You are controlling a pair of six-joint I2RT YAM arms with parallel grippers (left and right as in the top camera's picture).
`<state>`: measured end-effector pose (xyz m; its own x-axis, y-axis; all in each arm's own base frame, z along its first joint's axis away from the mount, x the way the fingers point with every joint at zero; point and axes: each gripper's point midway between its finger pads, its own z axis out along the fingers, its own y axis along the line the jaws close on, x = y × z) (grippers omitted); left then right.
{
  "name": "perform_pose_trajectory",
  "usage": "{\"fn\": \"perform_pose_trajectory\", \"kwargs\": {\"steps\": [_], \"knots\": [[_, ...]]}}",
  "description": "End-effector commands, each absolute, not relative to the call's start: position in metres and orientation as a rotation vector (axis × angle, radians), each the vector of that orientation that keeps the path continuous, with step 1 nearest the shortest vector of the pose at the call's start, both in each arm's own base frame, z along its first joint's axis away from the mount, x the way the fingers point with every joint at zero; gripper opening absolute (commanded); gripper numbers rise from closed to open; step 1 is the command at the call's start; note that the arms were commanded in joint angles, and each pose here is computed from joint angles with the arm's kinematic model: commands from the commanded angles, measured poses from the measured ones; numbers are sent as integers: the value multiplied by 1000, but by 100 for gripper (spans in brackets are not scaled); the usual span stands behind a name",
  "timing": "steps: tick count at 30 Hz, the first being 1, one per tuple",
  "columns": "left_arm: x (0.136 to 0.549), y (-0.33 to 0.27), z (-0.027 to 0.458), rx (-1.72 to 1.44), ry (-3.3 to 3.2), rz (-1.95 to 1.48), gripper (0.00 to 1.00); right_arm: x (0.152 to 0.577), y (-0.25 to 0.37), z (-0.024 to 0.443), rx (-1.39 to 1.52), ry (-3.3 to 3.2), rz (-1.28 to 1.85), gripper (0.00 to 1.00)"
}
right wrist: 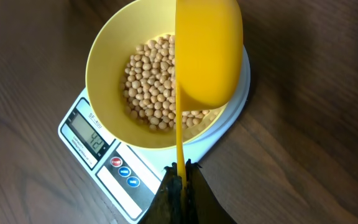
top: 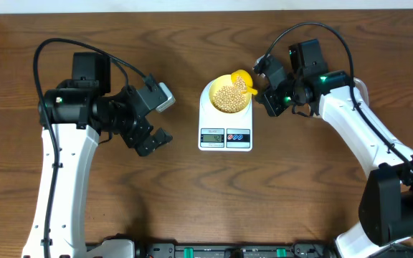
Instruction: Scoop item into bowl and weigh 50g on scale
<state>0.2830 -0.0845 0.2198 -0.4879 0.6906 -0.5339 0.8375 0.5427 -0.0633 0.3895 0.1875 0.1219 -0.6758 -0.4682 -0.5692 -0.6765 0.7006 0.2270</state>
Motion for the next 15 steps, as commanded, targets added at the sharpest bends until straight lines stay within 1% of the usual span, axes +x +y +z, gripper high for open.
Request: {"fn": "perform_pose_trajectory", "kwargs": {"steps": [1,15], "knots": [[281,-86,217,1230,2349,-455,99,392,194,128,-911,2400,613,1],[281,-86,217,1230,2350,-455,99,387,199,130,-917,2392,675,1]]}}
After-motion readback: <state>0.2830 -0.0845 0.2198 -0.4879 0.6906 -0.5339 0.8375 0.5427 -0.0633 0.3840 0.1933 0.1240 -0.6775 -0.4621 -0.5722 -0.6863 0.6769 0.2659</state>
